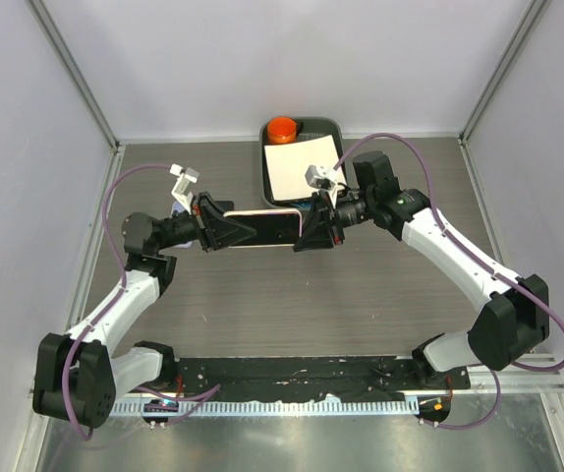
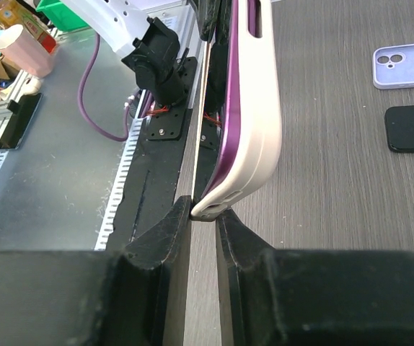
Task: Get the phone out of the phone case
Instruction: Remove the phone case from the phone.
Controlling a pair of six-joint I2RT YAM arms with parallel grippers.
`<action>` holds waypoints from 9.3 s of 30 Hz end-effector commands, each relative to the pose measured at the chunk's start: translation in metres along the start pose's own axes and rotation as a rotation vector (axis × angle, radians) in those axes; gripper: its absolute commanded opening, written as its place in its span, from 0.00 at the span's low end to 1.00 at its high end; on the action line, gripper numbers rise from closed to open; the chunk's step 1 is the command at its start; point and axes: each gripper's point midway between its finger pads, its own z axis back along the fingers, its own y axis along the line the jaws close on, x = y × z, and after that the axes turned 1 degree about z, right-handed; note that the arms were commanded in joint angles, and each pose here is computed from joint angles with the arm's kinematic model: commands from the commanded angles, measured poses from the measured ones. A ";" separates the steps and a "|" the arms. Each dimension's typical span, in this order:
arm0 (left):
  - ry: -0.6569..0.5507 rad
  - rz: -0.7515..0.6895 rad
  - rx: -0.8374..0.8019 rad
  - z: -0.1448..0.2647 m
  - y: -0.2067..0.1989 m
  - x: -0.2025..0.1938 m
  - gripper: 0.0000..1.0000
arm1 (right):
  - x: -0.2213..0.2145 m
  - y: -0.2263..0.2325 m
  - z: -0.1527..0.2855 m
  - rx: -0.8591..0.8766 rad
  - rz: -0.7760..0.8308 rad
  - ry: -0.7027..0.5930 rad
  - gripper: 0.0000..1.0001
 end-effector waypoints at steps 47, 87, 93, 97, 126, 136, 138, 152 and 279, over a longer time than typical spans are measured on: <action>0.166 0.020 -0.087 -0.014 -0.015 -0.018 0.00 | 0.025 0.035 0.006 0.029 0.325 -0.100 0.17; 0.204 0.110 -0.195 -0.017 -0.039 -0.033 0.00 | 0.020 0.029 0.013 -0.035 0.431 -0.015 0.16; 0.193 0.109 -0.235 -0.018 -0.053 -0.030 0.00 | 0.013 0.010 0.009 -0.076 0.407 0.006 0.16; 0.189 0.102 -0.253 -0.018 -0.059 -0.029 0.00 | 0.011 0.001 0.008 -0.098 0.400 0.013 0.16; 0.159 0.069 -0.309 -0.013 -0.084 -0.021 0.00 | 0.008 -0.057 0.024 -0.283 0.259 -0.052 0.16; 0.158 0.065 -0.312 -0.013 -0.086 -0.021 0.00 | 0.009 -0.046 0.025 -0.156 0.166 -0.114 0.17; 0.157 0.065 -0.311 -0.012 -0.086 -0.021 0.00 | 0.007 -0.045 0.024 -0.118 0.124 -0.119 0.16; 0.153 0.061 -0.314 -0.012 -0.088 -0.019 0.00 | -0.001 -0.044 0.017 -0.001 -0.003 -0.141 0.17; -0.054 -0.012 -0.040 -0.003 -0.010 -0.001 0.01 | 0.099 -0.022 0.013 -0.086 -0.380 -0.700 0.37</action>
